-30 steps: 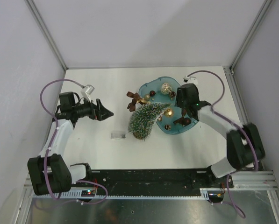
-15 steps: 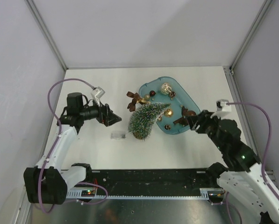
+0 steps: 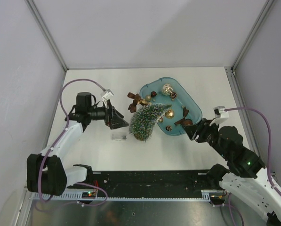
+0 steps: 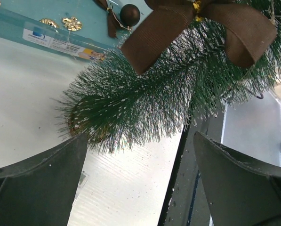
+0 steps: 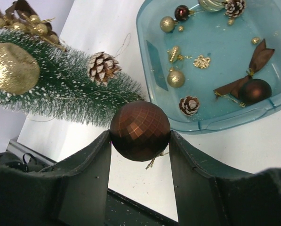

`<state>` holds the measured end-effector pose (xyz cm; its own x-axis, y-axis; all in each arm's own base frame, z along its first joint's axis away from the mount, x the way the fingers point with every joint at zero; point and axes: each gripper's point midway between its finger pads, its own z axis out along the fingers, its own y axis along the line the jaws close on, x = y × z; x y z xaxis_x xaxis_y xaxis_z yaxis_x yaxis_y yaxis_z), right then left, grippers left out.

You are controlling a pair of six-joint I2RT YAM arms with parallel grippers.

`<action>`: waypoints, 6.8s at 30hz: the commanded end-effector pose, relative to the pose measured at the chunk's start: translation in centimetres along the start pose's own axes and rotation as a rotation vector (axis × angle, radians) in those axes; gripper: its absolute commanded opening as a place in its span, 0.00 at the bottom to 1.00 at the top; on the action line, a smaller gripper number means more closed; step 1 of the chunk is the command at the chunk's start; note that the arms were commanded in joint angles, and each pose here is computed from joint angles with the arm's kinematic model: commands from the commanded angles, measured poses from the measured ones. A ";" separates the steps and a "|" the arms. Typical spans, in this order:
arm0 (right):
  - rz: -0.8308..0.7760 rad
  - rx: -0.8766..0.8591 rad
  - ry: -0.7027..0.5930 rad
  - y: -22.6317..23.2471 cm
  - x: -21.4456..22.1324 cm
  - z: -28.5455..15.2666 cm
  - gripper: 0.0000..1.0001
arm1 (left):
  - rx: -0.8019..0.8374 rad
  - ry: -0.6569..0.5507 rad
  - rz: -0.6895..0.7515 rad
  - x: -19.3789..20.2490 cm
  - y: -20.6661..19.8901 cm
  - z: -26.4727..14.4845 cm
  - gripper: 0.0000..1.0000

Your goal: Decorate the small christmas tree

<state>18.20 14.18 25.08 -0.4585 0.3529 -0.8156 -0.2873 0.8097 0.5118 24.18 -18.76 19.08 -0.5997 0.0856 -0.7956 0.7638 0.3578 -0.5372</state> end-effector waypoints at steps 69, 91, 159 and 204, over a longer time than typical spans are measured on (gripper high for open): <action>-0.545 -0.410 -0.214 24.0 -4.5 -0.2 0.24 | -0.011 -0.038 0.013 -0.1 -0.8 -1.5 0.99; -0.637 -0.359 -0.206 23.1 -5.0 2.5 0.23 | -0.232 -0.145 -0.012 -2.0 4.2 -6.0 1.00; -0.776 -0.361 -0.241 24.8 -7.9 4.6 0.22 | -0.289 -0.156 -0.057 -0.7 6.9 -7.4 1.00; -0.869 -0.350 -0.097 22.7 -8.3 3.5 0.21 | -0.280 -0.152 -0.072 -0.4 7.1 -7.3 1.00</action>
<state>18.94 31.91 40.77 0.0821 -0.2872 -0.9543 -0.7378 0.6263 -0.2519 27.92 -9.66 17.19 -0.6170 -0.0892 -0.7819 0.5877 0.6086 -0.5331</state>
